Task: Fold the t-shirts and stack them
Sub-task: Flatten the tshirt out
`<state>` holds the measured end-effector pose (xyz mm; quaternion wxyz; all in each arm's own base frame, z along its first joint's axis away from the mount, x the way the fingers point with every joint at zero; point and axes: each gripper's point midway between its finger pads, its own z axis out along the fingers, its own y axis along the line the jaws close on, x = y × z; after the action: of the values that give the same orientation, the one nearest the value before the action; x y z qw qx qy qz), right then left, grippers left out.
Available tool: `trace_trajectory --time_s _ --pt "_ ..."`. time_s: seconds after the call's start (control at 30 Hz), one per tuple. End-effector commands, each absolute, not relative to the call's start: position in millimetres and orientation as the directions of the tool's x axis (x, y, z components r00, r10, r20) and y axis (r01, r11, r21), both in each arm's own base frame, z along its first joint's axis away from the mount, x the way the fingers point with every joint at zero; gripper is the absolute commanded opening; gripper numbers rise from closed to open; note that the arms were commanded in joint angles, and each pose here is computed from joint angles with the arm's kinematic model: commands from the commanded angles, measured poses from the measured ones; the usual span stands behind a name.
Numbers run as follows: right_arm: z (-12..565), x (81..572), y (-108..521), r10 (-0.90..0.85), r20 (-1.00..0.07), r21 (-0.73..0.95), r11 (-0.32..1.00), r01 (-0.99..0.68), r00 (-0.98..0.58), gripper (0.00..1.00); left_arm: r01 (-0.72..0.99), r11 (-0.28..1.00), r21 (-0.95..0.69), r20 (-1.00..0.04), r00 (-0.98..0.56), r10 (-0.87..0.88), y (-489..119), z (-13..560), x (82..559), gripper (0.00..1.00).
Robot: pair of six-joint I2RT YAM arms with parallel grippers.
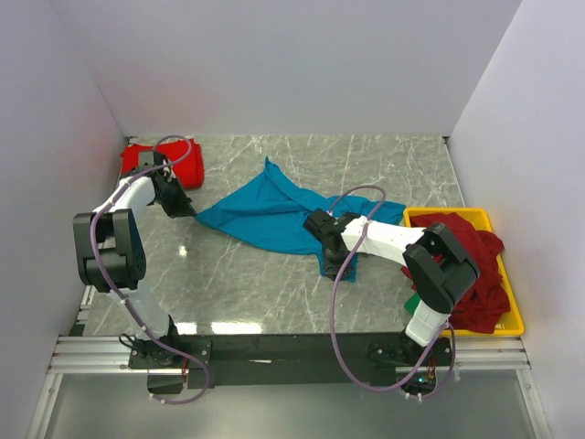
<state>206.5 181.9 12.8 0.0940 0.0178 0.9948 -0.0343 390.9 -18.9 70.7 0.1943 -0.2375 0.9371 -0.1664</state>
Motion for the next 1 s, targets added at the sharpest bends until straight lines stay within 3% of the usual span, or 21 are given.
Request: trace_trajectory --time_s 0.0,0.13,0.23,0.6,0.97 --pt "12 217 180 0.039 -0.234 -0.091 0.994 0.062 -0.972 0.24 -0.344 0.833 -0.433 -0.327 -0.801 -0.501 -20 86 395 0.01" --pt "13 220 181 0.036 -0.232 -0.099 0.993 0.061 -0.972 0.07 -0.345 0.833 -0.432 -0.326 -0.802 -0.501 -20 86 394 0.01" --pt "17 219 178 0.036 -0.240 -0.102 0.993 0.062 -0.970 0.01 -0.342 0.834 -0.433 -0.329 -0.801 -0.499 -20 87 395 0.01" --pt "52 203 168 0.037 -0.268 -0.046 0.998 0.051 -0.963 0.00 -0.347 0.835 -0.427 -0.322 -0.805 -0.499 -19 84 396 0.01" --pt "48 191 162 0.017 -0.247 -0.006 1.000 0.019 -0.969 0.02 -0.348 0.839 -0.418 -0.325 -0.805 -0.496 -18 83 395 0.01"
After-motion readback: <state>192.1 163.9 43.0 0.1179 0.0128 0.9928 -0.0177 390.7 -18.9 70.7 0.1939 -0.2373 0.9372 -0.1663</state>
